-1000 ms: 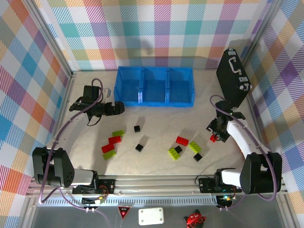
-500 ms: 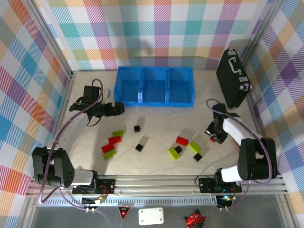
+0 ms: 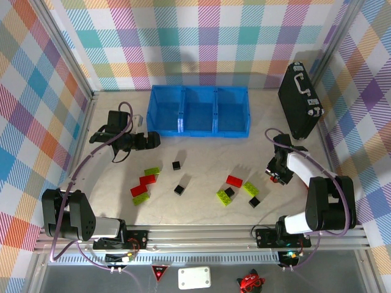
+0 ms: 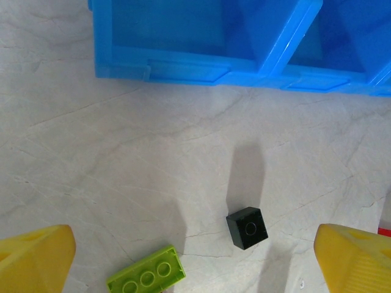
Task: Sort the legos into containers by color
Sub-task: Pick up the lego from the middle-right of the table.
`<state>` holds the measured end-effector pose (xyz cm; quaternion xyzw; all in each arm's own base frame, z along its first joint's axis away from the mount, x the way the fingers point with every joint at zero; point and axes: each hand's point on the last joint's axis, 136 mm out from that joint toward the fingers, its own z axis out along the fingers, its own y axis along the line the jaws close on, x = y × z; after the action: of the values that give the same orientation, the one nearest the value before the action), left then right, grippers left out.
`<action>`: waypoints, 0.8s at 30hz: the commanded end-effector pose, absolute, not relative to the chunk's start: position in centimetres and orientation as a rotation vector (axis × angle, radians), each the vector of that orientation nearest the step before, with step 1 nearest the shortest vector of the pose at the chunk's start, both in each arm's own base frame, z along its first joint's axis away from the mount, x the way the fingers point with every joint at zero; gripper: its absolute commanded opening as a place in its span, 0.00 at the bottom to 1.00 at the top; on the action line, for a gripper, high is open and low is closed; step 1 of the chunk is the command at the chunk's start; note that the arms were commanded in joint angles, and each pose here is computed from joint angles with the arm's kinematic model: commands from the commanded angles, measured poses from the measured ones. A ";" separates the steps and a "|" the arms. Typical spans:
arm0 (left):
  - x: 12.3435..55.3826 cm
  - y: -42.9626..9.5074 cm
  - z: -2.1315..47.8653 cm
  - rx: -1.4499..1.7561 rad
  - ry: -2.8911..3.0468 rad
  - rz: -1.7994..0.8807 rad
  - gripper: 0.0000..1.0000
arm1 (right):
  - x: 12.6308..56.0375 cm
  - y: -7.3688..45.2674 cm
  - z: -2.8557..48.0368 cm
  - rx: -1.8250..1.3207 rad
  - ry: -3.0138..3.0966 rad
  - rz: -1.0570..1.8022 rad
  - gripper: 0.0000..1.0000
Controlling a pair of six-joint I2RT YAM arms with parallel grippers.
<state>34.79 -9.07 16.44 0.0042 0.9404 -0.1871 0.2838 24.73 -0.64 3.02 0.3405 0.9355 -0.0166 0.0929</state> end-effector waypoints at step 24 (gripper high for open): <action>34.4 -9.3 18.0 0.065 2.455 -0.488 1.00 | 30.9 3.4 10.0 0.489 2.782 0.274 0.30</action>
<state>34.56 -9.04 17.32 0.0103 0.9354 -0.1876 0.2996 30.03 2.54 8.29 0.2032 0.9655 0.0737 0.1455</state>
